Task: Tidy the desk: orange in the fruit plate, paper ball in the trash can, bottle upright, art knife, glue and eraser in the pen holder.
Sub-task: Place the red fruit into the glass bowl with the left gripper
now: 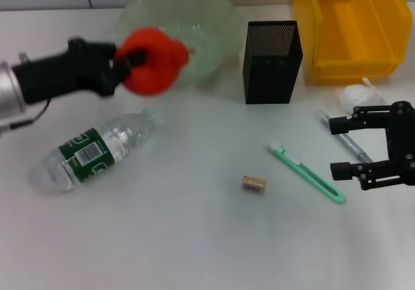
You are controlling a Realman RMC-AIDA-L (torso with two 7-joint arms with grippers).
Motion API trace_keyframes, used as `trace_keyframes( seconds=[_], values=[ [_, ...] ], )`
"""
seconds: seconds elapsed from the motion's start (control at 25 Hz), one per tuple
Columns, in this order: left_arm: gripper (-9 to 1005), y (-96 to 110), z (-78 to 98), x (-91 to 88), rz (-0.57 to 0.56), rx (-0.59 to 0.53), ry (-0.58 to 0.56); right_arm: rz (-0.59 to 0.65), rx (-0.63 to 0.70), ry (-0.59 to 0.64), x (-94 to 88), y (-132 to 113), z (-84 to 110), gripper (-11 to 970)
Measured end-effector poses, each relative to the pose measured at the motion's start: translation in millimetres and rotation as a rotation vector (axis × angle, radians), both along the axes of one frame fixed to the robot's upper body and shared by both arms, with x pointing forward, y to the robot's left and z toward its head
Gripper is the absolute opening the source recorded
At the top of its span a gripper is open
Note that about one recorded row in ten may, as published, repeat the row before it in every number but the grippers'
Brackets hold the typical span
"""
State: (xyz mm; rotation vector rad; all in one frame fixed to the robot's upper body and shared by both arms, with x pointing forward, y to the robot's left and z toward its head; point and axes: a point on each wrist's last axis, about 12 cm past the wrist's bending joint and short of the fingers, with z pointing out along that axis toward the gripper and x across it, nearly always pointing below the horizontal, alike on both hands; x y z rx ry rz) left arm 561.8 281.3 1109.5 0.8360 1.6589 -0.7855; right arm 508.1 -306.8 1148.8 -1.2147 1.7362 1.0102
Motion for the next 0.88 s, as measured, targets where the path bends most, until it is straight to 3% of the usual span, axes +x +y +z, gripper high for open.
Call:
trace_keyframes(
  seconds=[0.24,0.48,0.88],
  values=[
    [66,-14,16.4,43.9,0.144,0.01,-0.032,-0.011,0.038,0.007,-4.3,-2,-10.9,785],
    [94,-39,19.8,83.7,0.282,0.089,-0.007,-0.003,0.052,0.016,-7.9,0,-18.1,785],
    [156,-77,17.5,99.6,0.322,0.136,-0.002,0.005,0.051,0.018,-6.2,3,-19.0,784]
  ],
)
